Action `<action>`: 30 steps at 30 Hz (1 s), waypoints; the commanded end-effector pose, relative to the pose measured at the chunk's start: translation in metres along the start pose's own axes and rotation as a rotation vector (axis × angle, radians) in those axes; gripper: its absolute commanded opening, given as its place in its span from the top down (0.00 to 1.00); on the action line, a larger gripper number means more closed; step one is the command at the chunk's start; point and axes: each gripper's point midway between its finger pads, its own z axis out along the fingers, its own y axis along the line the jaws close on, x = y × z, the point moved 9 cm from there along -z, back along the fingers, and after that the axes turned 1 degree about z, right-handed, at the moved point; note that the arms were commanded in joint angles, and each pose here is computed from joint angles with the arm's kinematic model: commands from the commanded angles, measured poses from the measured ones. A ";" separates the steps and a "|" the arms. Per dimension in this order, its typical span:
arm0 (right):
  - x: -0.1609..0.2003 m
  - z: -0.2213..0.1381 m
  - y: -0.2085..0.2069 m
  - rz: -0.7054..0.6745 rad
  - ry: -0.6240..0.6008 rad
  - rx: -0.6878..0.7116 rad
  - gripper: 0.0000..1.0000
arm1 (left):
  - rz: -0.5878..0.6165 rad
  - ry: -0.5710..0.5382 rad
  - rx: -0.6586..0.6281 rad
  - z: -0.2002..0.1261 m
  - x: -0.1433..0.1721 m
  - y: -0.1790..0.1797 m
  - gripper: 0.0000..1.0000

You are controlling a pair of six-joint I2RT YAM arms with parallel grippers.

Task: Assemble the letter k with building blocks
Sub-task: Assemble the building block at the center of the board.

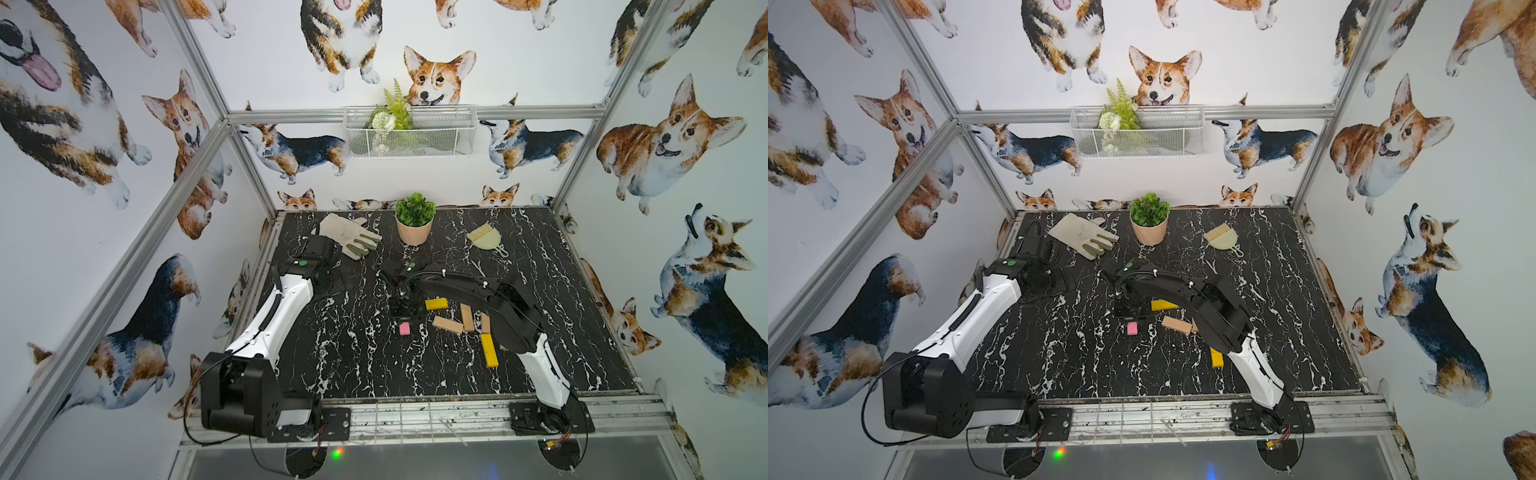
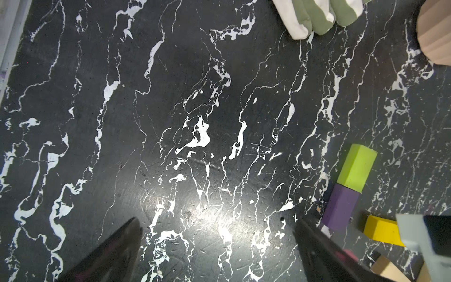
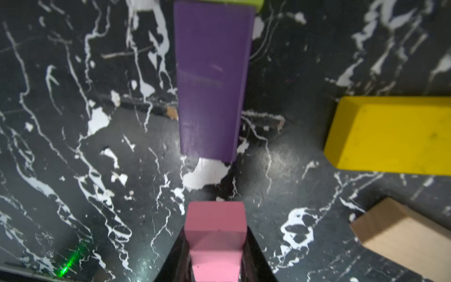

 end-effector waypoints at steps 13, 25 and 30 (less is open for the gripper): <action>-0.016 0.021 0.008 0.080 -0.010 0.043 0.84 | 0.000 -0.010 0.002 0.002 0.000 0.002 0.00; -0.022 0.025 0.002 0.096 -0.021 0.070 0.83 | -0.004 0.000 0.009 0.004 0.000 0.001 0.00; -0.022 0.024 0.000 0.095 -0.029 0.084 0.82 | -0.007 -0.001 0.012 0.004 -0.001 0.002 0.00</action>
